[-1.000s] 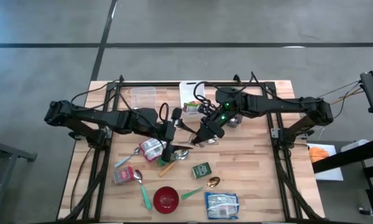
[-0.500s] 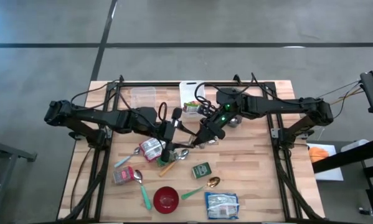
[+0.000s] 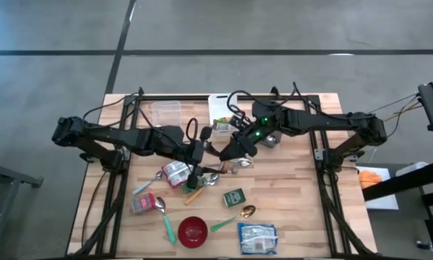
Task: Pick & Place Food Item
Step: Put the brown seasoning bottle into the transparent bin
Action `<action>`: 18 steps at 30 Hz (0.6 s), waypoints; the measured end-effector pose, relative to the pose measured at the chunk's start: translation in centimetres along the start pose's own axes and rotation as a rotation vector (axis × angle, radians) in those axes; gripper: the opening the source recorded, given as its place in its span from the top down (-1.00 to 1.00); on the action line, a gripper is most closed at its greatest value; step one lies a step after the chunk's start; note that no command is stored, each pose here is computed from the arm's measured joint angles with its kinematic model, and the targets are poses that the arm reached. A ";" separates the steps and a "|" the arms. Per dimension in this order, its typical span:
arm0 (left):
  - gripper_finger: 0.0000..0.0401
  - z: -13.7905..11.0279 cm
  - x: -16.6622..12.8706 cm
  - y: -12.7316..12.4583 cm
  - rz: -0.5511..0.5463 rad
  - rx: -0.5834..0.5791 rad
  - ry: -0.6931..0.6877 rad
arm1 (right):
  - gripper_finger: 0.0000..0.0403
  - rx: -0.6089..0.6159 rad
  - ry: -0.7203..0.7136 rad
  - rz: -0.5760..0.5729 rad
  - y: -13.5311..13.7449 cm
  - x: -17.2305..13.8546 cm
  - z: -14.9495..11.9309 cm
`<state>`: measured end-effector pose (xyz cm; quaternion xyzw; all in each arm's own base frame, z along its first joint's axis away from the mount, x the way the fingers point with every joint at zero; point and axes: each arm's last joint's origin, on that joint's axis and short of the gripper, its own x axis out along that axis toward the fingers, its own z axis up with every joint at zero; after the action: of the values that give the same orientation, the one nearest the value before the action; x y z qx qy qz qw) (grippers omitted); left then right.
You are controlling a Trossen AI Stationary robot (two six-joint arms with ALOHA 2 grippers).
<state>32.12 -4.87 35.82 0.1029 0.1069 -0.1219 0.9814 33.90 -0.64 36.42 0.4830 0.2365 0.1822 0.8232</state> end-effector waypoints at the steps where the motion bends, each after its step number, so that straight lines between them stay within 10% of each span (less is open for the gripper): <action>1: 0.13 0.1 0.0 0.0 0.001 -0.009 -0.005 | -0.46 -0.001 -0.002 -0.001 0.0 0.0 0.0; 18: 0.13 3.0 -4.9 2.0 0.106 -0.301 -0.173 | -0.50 -0.275 -0.379 -0.133 3.7 -5.3 1.5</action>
<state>28.60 -2.61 40.21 -0.0506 0.0335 -0.0611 0.9963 30.19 -2.80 41.43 0.3752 0.0820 0.0644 0.9210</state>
